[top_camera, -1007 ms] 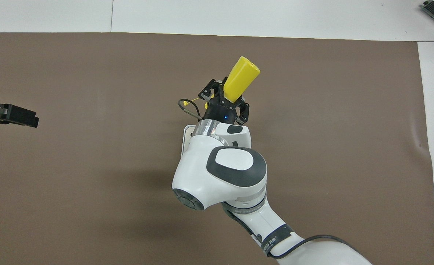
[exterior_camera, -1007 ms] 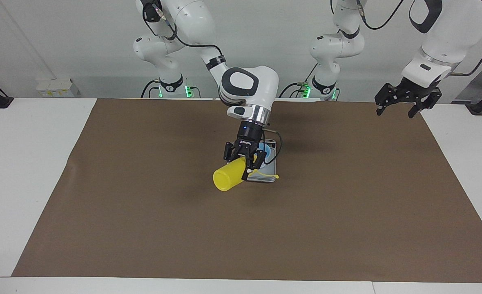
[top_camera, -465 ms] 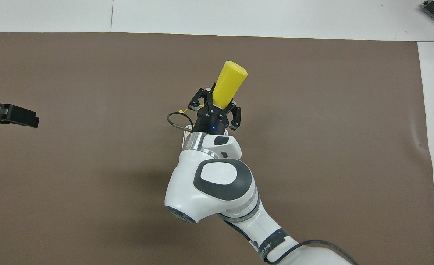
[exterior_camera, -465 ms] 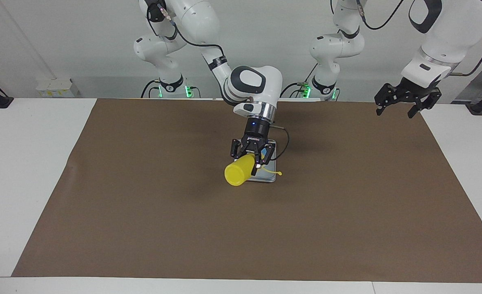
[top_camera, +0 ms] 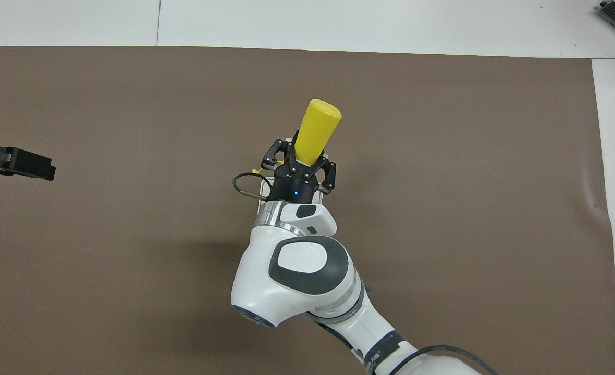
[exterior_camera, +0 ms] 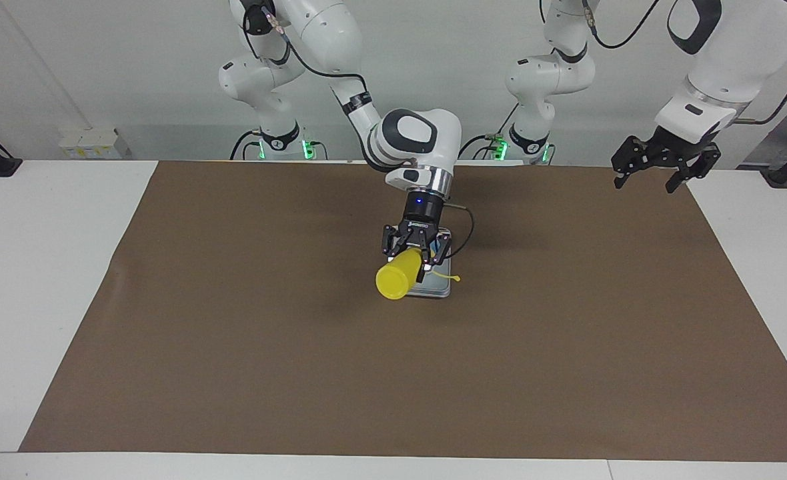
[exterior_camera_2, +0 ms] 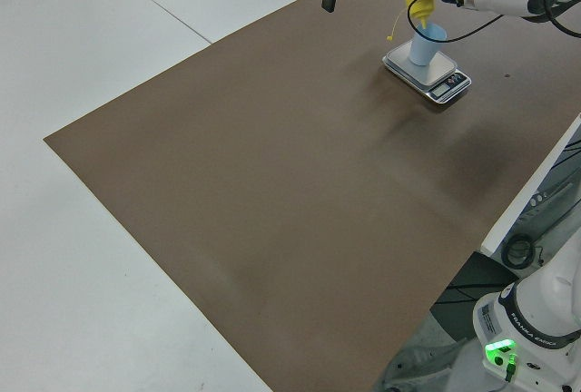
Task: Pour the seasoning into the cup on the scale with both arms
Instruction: 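Tilt the bottle nozzle down over the blue cup with the right gripper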
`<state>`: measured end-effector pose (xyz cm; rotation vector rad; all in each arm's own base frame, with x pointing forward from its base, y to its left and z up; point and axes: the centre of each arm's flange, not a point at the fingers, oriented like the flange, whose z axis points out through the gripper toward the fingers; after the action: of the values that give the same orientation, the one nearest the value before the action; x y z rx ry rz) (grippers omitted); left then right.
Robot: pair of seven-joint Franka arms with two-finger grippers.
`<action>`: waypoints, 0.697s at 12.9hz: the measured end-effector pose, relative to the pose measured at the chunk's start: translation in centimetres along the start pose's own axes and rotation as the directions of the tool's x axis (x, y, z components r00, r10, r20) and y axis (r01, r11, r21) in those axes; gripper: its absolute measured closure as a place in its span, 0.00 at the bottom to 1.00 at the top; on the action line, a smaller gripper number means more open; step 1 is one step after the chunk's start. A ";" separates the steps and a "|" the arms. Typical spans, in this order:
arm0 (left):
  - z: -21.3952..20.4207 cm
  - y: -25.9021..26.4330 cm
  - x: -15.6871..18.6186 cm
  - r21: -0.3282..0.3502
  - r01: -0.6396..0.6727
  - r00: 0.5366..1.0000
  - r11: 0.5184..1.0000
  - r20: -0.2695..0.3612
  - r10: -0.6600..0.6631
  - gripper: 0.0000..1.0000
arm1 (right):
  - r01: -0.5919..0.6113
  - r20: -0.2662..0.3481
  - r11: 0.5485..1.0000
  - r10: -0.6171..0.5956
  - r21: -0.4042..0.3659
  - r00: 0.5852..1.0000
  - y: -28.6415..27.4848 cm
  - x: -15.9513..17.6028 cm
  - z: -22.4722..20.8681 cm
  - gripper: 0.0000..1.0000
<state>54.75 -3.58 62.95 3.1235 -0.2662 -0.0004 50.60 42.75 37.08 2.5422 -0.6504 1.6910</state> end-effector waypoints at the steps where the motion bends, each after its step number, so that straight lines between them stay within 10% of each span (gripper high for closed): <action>1: 0.0 0.0 0.0 0.000 0.000 1.000 1.000 0.000 0.000 0.00 | 0.000 0.000 1.000 0.000 0.001 1.000 0.0 0.0 -0.1 0.48; 9: 0.1 0.0 0.0 0.000 -0.001 1.000 1.000 0.002 0.001 0.00 | -0.029 -0.010 1.000 0.029 -0.002 1.000 0.3 1.9 0.1 0.48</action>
<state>54.74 -3.61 62.86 3.1234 -0.2671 -0.0031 51.19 41.82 38.66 2.5334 -0.6915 1.7090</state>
